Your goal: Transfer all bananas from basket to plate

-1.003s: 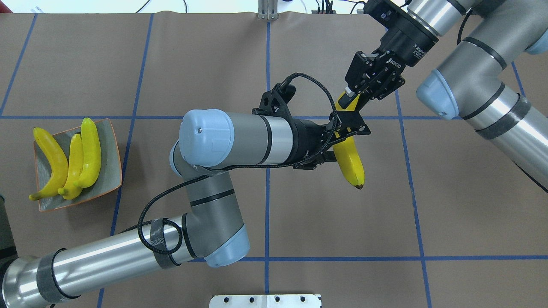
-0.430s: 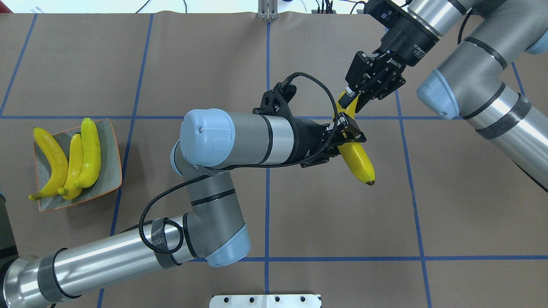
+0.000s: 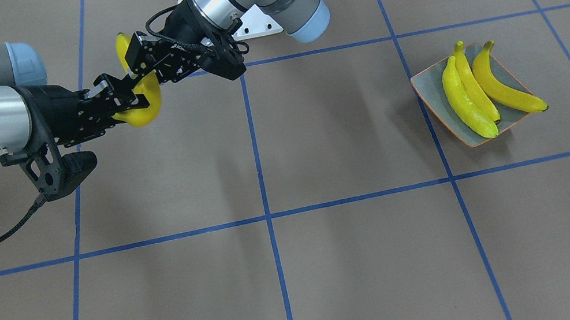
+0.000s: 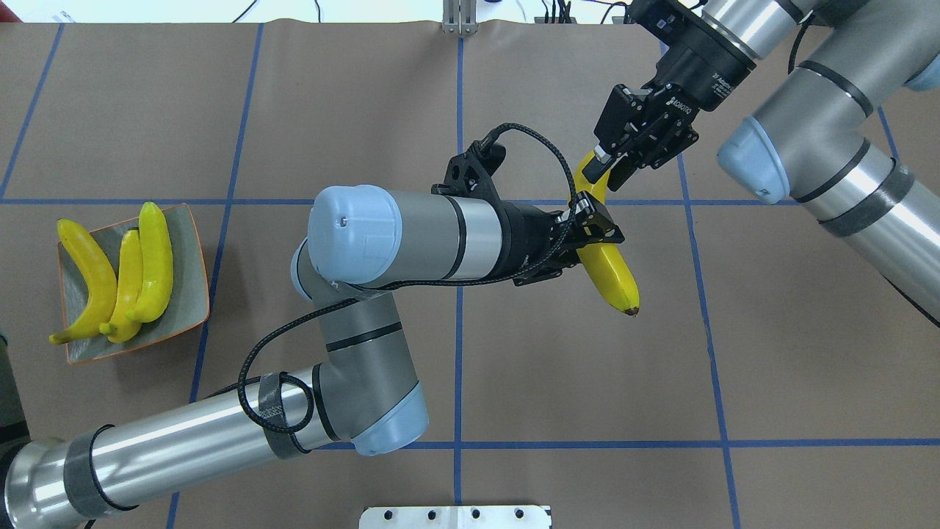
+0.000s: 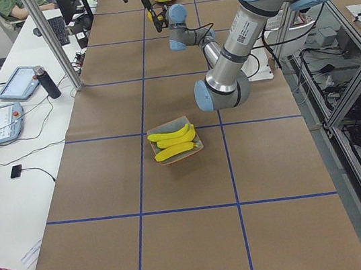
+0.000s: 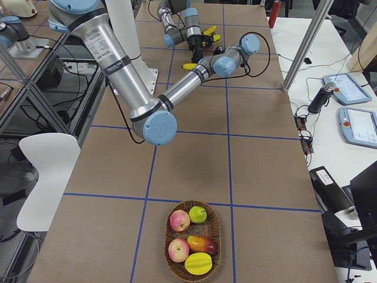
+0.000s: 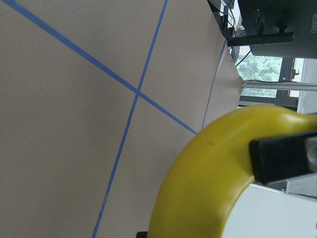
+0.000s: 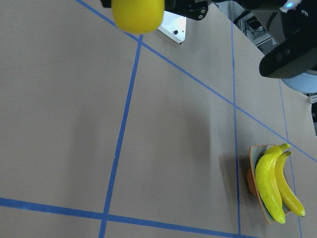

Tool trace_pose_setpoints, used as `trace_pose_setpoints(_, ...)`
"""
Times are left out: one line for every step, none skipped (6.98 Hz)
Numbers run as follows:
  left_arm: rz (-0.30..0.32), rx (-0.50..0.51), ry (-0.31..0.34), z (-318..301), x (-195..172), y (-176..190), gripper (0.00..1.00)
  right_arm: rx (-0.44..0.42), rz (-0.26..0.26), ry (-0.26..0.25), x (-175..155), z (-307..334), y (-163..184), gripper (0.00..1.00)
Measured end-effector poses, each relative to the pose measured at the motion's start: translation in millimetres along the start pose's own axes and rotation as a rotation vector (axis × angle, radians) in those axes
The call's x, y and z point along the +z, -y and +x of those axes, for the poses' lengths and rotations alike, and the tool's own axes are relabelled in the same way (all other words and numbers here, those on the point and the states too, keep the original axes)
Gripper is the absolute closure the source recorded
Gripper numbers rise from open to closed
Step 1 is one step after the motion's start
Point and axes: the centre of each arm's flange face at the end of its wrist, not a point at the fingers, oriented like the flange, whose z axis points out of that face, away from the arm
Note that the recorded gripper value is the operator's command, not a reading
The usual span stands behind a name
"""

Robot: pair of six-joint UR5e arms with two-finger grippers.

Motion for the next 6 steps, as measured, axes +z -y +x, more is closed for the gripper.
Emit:
trace_pose_setpoints(0.000,0.000,-0.001,0.9,-0.3,0.1,1.00,0.001,0.003,0.000,-1.8,0.5,0.0,0.00)
trace_pose_setpoints(0.000,0.000,-0.001,1.1,-0.5,0.5,1.00,0.003,0.007,-0.001,-4.2,1.7,0.0,0.00)
trace_pose_setpoints(0.001,0.000,-0.001,1.1,-0.7,1.1,1.00,0.006,0.014,-0.002,-8.7,3.8,0.1,0.00)
trace_pose_setpoints(0.003,-0.001,0.001,-0.4,-1.0,2.5,1.00,0.012,0.036,-0.008,-20.3,8.3,0.6,0.00)
trace_pose_setpoints(0.008,-0.003,0.009,-4.7,-1.2,4.7,1.00,0.018,0.081,-0.029,-39.3,15.2,0.8,0.00)
trace_pose_setpoints(0.016,-0.005,0.024,-13.7,-2.1,8.7,1.00,0.025,0.151,-0.078,-62.0,24.5,0.4,0.00)
